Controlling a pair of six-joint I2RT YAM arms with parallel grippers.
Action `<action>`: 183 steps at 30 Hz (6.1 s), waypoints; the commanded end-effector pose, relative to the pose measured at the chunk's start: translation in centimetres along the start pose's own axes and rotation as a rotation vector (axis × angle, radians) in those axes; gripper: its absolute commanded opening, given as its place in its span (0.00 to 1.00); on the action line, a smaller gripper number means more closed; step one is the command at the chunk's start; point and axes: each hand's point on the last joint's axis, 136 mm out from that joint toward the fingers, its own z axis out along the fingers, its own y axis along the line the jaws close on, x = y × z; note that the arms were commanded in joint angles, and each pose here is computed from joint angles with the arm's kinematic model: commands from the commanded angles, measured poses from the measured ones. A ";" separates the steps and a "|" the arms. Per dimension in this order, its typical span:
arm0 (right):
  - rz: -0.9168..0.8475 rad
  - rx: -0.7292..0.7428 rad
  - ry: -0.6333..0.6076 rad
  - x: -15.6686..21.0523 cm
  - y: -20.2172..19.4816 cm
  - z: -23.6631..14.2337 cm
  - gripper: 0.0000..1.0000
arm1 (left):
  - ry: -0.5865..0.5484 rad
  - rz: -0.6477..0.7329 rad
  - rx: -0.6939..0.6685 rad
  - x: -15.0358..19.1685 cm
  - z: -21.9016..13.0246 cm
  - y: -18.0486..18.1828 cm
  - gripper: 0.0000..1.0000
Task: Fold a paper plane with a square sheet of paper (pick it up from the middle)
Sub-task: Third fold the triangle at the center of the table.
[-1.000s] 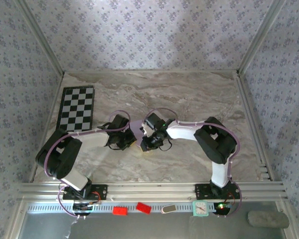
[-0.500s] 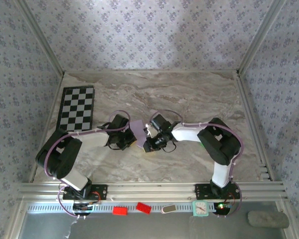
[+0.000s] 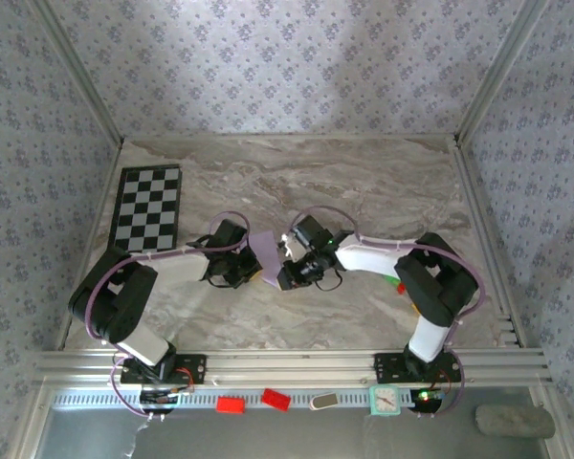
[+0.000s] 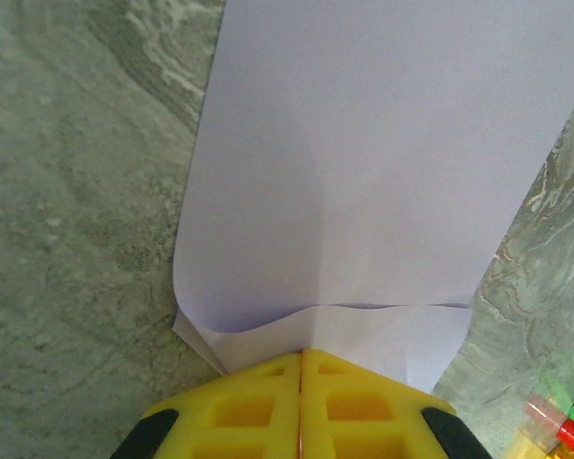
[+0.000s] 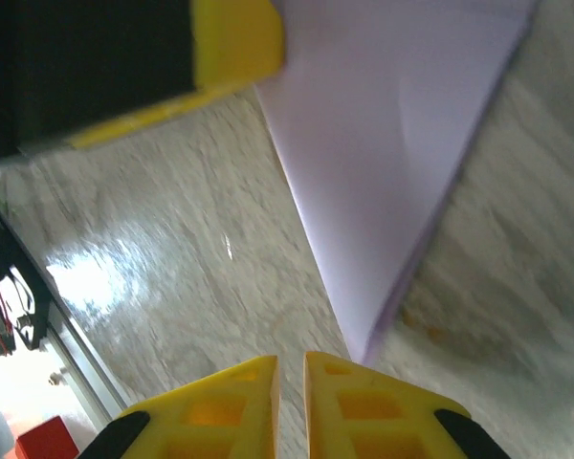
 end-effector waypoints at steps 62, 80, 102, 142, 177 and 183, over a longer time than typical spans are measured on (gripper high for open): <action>0.115 0.049 0.028 -1.0 -2.1 2.7 0.13 | 0.024 0.322 -0.039 1.6 0.8 0.0 0.09; 0.235 0.273 0.161 3.0 -7.2 3.4 0.11 | -0.027 0.398 -0.068 -1.1 0.0 2.7 0.14; 0.237 0.191 0.095 1.2 -5.5 2.9 0.12 | -0.147 0.342 -0.110 -5.6 -4.7 3.7 0.18; 0.163 0.171 -0.083 -5.5 -4.5 2.8 0.21 | 0.015 0.005 0.167 -2.8 -3.8 -1.9 0.43; 0.189 0.184 -0.062 -4.8 -5.4 3.2 0.20 | 0.018 -0.057 0.108 -2.6 -2.3 0.2 0.34; 0.192 0.185 -0.057 -4.7 -5.4 3.3 0.20 | 0.010 -0.067 0.077 -2.6 -2.3 1.0 0.39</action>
